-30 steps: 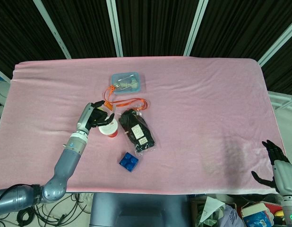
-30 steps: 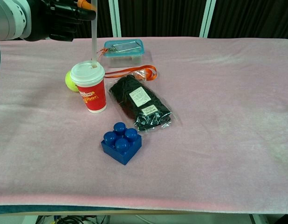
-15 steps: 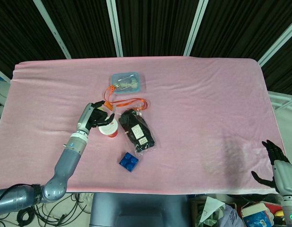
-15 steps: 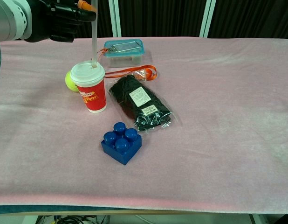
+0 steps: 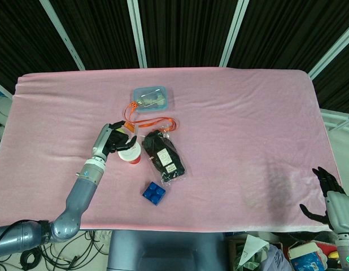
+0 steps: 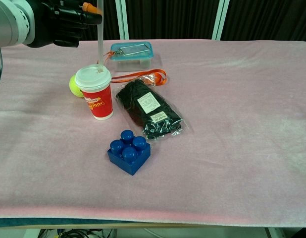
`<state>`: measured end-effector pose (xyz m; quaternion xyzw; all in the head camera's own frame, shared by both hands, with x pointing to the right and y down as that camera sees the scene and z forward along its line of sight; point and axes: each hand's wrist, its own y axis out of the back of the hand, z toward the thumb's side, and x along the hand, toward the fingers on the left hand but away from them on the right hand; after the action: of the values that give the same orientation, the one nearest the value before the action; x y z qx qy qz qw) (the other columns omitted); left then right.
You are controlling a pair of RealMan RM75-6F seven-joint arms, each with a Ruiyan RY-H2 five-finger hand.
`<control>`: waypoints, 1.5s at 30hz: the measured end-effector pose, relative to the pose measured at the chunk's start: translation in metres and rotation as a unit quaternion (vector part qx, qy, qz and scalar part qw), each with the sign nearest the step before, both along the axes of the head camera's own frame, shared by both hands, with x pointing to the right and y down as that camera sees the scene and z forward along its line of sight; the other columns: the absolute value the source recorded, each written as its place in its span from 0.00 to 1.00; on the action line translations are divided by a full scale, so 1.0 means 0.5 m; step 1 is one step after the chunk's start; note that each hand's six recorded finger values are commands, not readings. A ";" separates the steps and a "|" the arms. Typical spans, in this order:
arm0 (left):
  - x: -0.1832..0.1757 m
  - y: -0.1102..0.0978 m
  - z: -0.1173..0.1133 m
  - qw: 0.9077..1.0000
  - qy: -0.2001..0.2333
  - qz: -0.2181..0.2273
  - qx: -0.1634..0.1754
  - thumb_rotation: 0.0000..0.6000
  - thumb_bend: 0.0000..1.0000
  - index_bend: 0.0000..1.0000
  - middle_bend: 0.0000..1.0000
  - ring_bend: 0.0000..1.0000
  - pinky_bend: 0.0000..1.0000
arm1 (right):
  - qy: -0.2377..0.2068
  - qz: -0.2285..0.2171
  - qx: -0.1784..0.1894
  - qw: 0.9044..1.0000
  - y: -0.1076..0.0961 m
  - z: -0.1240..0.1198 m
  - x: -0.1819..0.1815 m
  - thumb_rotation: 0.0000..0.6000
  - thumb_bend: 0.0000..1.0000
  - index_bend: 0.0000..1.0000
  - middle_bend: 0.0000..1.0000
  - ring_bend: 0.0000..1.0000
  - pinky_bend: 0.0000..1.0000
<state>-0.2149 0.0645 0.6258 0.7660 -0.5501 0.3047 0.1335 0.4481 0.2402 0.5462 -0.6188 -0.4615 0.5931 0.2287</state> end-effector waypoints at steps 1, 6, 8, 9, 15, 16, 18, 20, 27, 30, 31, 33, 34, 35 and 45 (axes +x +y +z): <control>0.000 0.001 0.002 1.000 0.000 0.000 -0.001 1.00 0.39 0.59 1.00 1.00 1.00 | 0.000 0.000 0.000 1.000 0.000 0.000 0.000 1.00 0.18 0.00 0.00 0.00 0.17; 0.000 0.004 0.006 1.000 -0.003 0.004 0.002 1.00 0.35 0.57 1.00 1.00 1.00 | -0.001 0.000 0.000 1.000 0.000 0.000 0.000 1.00 0.18 0.00 0.00 0.00 0.17; 0.000 0.005 0.008 1.000 -0.004 0.006 0.004 1.00 0.31 0.54 1.00 1.00 1.00 | -0.001 0.001 0.000 1.000 0.000 0.000 0.000 1.00 0.18 0.00 0.00 0.00 0.17; -0.001 0.005 0.008 1.000 -0.005 0.006 0.005 1.00 0.28 0.53 1.00 1.00 1.00 | -0.001 0.001 0.000 1.000 0.000 0.000 0.000 1.00 0.18 0.00 0.00 0.00 0.17; -0.007 0.006 0.010 1.000 -0.010 0.009 0.012 1.00 0.25 0.51 1.00 1.00 1.00 | -0.002 0.001 0.000 1.000 0.000 0.000 0.000 1.00 0.18 0.00 0.00 0.00 0.17; -0.009 0.006 0.011 1.000 -0.010 0.008 0.013 1.00 0.25 0.51 1.00 1.00 1.00 | -0.002 0.001 0.000 1.000 0.000 0.000 0.000 1.00 0.18 0.00 0.00 0.00 0.17; -0.012 0.007 0.012 1.000 -0.011 0.006 0.013 1.00 0.25 0.51 1.00 1.00 1.00 | -0.002 0.001 0.000 1.000 0.000 0.000 0.000 1.00 0.18 0.00 0.00 0.00 0.17; -0.014 0.008 0.012 1.000 -0.012 0.006 0.013 1.00 0.25 0.51 1.00 1.00 1.00 | -0.002 0.002 0.001 1.000 0.000 0.000 0.000 1.00 0.18 0.00 0.00 0.00 0.17; -0.022 0.008 0.010 1.000 -0.014 0.004 0.016 1.00 0.25 0.49 1.00 1.00 1.00 | -0.002 0.001 0.002 1.000 0.000 -0.001 0.000 1.00 0.18 0.00 0.00 0.00 0.17; -0.025 0.007 0.006 1.000 -0.012 0.001 0.018 1.00 0.25 0.48 1.00 1.00 1.00 | -0.001 0.001 0.002 1.000 0.000 -0.001 0.000 1.00 0.18 0.00 0.00 0.00 0.17; -0.026 0.006 0.003 1.000 -0.010 0.000 0.020 1.00 0.24 0.48 1.00 1.00 1.00 | -0.001 0.001 0.001 1.000 0.000 -0.001 0.000 1.00 0.18 0.00 0.00 0.00 0.17; -0.028 0.003 -0.005 1.000 -0.010 0.002 0.026 1.00 0.22 0.47 1.00 0.99 1.00 | -0.001 0.002 0.001 1.000 0.000 0.000 0.001 1.00 0.18 0.00 0.00 0.00 0.17; -0.029 0.001 -0.011 0.999 -0.012 0.005 0.034 1.00 0.21 0.46 1.00 0.99 1.00 | -0.001 0.002 0.001 1.000 0.000 0.000 0.001 1.00 0.18 0.00 0.00 0.00 0.17; -0.030 0.000 -0.016 0.999 -0.015 0.008 0.041 1.00 0.20 0.45 1.00 0.97 0.98 | -0.001 0.002 0.001 1.000 0.000 -0.001 0.001 1.00 0.18 0.00 0.00 0.00 0.17; -0.082 0.005 -0.096 0.959 -0.162 0.127 0.194 1.00 0.10 0.21 0.18 0.16 0.24 | 0.006 -0.004 -0.001 1.000 0.001 0.000 0.002 1.00 0.18 0.00 0.00 0.00 0.17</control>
<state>-0.2561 0.0672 0.5776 0.7811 -0.5113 0.3262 -0.1481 0.4489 0.2405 0.5463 -0.6174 -0.4573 0.5962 0.2330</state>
